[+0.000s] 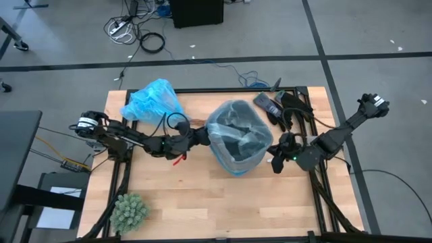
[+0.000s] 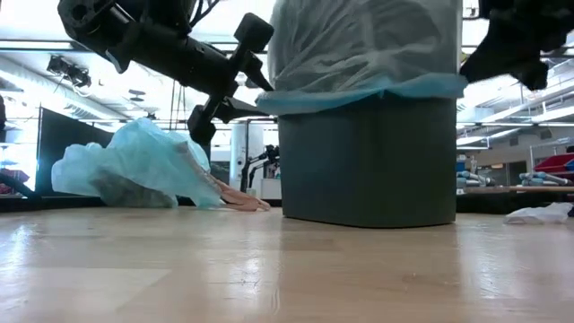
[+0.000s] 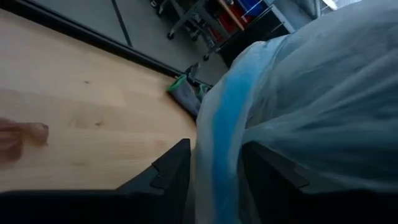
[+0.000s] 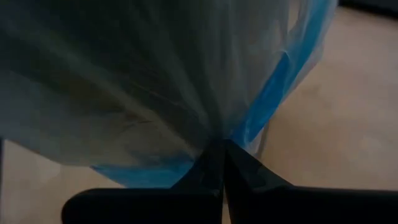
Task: Place trash/remove bag and relplace
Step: Insert a new trash bag into the bin
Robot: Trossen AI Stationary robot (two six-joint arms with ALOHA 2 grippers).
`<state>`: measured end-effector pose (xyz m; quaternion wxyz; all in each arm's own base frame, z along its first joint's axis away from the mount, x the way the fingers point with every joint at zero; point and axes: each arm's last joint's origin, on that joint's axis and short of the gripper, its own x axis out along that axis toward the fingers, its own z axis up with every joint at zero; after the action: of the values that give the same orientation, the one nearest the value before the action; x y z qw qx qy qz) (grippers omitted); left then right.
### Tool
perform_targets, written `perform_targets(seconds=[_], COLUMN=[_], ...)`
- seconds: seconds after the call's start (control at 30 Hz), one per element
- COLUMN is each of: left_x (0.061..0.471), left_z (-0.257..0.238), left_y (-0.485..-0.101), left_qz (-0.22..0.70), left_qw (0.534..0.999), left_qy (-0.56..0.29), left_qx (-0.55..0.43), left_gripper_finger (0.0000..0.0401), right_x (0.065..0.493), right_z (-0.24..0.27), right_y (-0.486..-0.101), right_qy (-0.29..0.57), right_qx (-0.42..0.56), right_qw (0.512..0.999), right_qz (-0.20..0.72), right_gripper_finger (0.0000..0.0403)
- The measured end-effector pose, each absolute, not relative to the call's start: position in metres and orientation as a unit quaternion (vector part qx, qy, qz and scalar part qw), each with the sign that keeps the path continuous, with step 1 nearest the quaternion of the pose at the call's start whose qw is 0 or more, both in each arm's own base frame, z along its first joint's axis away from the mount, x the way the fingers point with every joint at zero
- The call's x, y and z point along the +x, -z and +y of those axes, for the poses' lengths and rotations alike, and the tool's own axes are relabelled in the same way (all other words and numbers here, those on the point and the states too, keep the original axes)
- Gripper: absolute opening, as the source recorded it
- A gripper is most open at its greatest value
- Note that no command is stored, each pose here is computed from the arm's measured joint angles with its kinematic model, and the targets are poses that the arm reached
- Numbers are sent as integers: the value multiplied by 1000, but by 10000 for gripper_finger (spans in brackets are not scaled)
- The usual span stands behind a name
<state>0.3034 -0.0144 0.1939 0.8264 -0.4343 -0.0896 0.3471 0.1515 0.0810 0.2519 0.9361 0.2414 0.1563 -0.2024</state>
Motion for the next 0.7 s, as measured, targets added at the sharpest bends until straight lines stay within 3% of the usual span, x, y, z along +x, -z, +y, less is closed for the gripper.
perform_targets(seconds=[0.37,0.7], left_x=[301,300], left_z=[-15,-15], left_y=[-184,-180], left_qz=[-35,-11], left_qw=[837,842], left_qy=[-358,-363], left_qx=[-412,-399], left_gripper_finger=[156,156], right_x=[167,175], right_z=[79,91], right_y=[-197,-202], right_qy=[203,149], right_qx=[267,254], right_qw=[931,938], right_qz=[146,181], right_gripper_finger=[0,0])
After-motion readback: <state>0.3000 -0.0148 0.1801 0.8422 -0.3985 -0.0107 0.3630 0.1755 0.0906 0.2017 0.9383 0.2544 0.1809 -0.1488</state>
